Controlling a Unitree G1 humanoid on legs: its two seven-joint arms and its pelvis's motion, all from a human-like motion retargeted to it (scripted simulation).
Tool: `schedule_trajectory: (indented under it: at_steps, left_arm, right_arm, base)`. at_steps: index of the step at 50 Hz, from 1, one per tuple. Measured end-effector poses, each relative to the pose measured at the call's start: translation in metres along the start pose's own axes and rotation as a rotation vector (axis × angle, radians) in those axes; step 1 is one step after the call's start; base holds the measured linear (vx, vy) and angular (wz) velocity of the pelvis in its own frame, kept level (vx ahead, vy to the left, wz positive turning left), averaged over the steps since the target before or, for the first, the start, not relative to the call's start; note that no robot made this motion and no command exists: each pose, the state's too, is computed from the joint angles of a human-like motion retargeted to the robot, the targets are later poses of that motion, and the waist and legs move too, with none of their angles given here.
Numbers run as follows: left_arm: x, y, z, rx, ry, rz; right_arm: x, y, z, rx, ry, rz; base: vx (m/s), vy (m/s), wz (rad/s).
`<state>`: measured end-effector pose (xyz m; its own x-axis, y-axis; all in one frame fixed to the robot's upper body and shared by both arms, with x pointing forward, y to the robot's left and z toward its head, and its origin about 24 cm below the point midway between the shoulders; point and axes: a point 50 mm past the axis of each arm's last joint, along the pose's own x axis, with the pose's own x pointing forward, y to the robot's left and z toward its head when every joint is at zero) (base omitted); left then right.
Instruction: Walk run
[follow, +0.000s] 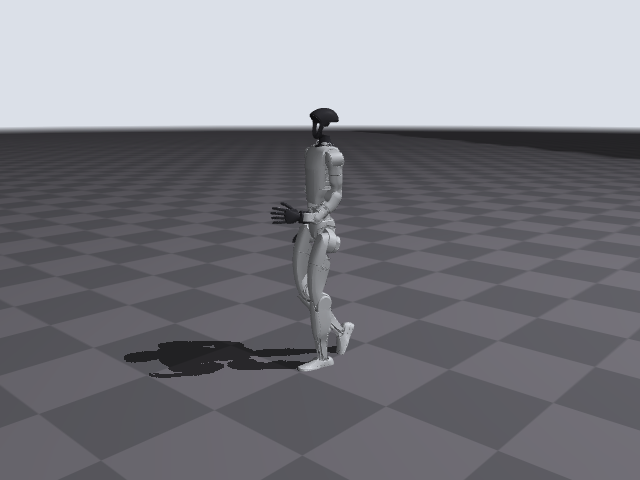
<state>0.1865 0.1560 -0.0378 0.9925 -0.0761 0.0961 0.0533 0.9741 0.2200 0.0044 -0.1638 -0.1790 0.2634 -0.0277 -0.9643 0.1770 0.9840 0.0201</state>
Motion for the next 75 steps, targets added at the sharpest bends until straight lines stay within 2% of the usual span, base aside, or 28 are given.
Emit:
schedule_trajectory:
  at_steps: [7, 12, 15, 19, 25, 30, 36, 42, 47, 52, 55, 61, 64, 69, 75]
  left_arm:
    - [0.034, 0.003, 0.039, -0.049, -0.208, -0.034]
    - [0.034, 0.013, 0.049, -0.016, -0.271, -0.063]
    - [0.02, 0.007, 0.039, -0.038, -0.215, -0.042]
    - [-0.006, -0.003, 0.024, -0.088, -0.11, -0.002]
    - [-0.028, -0.008, 0.019, -0.09, -0.039, 0.059]
    - [-0.041, -0.005, 0.023, -0.038, -0.04, 0.035]
    - [-0.035, -0.005, 0.031, -0.039, -0.085, -0.042]
    - [-0.014, 0.0, 0.046, -0.057, -0.184, -0.015]
    - [0.013, 0.004, 0.054, -0.07, -0.262, -0.07]
    - [0.015, 0.001, 0.057, -0.077, -0.281, -0.096]
    - [0.009, 0.003, 0.054, -0.102, -0.256, -0.078]
    - [-0.007, 0.018, 0.053, -0.104, -0.229, -0.015]
    - [-0.016, 0.007, 0.048, -0.123, -0.203, -0.028]
    - [-0.036, 0.001, 0.041, -0.08, -0.151, -0.043]
    - [-0.059, 0.0, 0.033, -0.053, -0.063, -0.082]
  right_arm:
    - [-0.029, -0.007, -0.06, -0.049, -0.019, -0.241]
    - [-0.036, -0.001, -0.068, -0.014, -0.046, -0.283]
    - [-0.032, -0.003, -0.049, 0.029, -0.131, -0.32]
    - [-0.021, -0.014, 0.009, 0.048, -0.337, -0.352]
    - [-0.031, -0.013, 0.129, 0.004, -0.789, -0.122]
    - [-0.075, -0.016, 0.181, -0.105, -1.13, -0.062]
    - [-0.102, -0.016, 0.177, -0.242, -1.232, -0.042]
    - [-0.088, -0.012, 0.145, -0.324, -1.102, 0.045]
    - [-0.082, -0.01, 0.104, -0.247, -0.979, 0.162]
    - [-0.098, -0.029, 0.085, -0.226, -0.992, 0.062]
    - [-0.104, -0.029, 0.097, -0.208, -1.062, 0.005]
    - [-0.115, -0.003, 0.159, -0.205, -1.267, -0.001]
    - [-0.129, -0.013, 0.195, -0.129, -1.424, -0.083]
    - [-0.16, -0.004, 0.241, 0.005, -1.683, -0.055]
    - [-0.174, -0.003, 0.247, -0.159, -1.72, -0.017]
  base:
    - [0.83, -0.2, -0.15]
    - [0.97, -0.41, -0.65]
    - [1.05, -0.43, -0.37]
    - [1.18, -0.31, -1.23]
    - [1.07, -0.35, -1.46]
    - [1.28, -0.47, -1.84]
    - [1.32, -0.33, -1.49]
    - [1.48, -0.28, 0.14]
    - [1.16, -0.41, -1.0]
    - [1.33, -0.37, 0.2]
    - [1.19, -0.42, -0.15]
    - [1.41, -0.15, -1.37]
    - [1.35, -0.48, -0.26]
    - [1.35, -0.5, -1.24]
    - [1.46, -0.57, -1.83]
